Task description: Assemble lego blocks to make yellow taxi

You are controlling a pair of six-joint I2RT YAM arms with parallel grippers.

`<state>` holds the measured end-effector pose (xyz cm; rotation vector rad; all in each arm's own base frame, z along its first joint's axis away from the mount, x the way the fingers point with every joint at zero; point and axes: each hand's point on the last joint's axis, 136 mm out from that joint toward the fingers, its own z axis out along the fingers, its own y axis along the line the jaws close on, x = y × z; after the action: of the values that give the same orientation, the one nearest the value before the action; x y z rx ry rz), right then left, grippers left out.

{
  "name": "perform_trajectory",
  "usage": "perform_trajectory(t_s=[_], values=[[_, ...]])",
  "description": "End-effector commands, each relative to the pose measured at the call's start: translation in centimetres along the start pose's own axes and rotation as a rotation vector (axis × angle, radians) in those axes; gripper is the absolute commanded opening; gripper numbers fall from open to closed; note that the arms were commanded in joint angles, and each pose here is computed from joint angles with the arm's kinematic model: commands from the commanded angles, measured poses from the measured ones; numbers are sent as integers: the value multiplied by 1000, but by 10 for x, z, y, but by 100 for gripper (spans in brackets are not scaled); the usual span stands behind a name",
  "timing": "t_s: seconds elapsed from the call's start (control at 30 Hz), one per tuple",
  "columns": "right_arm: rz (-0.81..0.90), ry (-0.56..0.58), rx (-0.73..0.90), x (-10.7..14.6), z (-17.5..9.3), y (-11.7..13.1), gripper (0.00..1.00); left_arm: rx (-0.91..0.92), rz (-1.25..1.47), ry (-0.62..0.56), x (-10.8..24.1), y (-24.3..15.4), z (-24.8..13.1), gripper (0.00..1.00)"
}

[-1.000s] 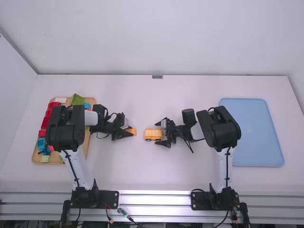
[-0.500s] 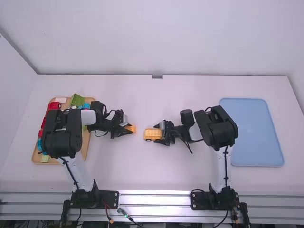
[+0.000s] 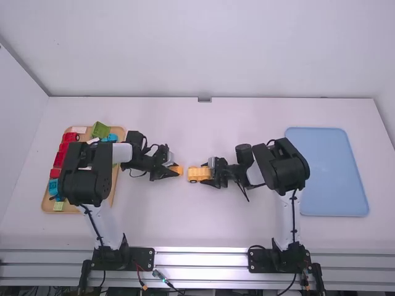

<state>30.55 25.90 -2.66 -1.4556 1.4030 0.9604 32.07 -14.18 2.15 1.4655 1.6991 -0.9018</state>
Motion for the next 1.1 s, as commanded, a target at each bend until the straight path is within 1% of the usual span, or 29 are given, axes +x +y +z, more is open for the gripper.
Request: perform_trajectory(t_s=[0.0,0.1,0.13,0.2,0.3,0.4,0.57,0.67,0.83,1.07], values=[[36,12,-6,9,-1,6,63,-11,38,-34,-20,2,-6,2],[43,14,-5,9,0,6,60,-22,55,-53,-28,3,-11,2],[44,15,-5,10,-1,6,56,-24,66,-65,-34,3,-12,2],[48,14,-8,10,-1,7,55,-18,78,-80,-40,1,-11,2],[57,17,-9,12,-2,11,55,-4,94,-85,-44,-2,-7,2],[105,36,22,15,-2,10,55,26,85,-79,-49,-8,3,2],[72,36,42,14,-1,17,55,49,96,-82,-59,-11,18,2],[103,50,84,16,-3,12,58,53,96,-65,-63,-11,28,2],[119,51,81,17,-2,12,58,52,80,-56,-71,-11,42,2],[134,59,74,18,-1,9,57,14,45,-16,-64,-11,57,2]])
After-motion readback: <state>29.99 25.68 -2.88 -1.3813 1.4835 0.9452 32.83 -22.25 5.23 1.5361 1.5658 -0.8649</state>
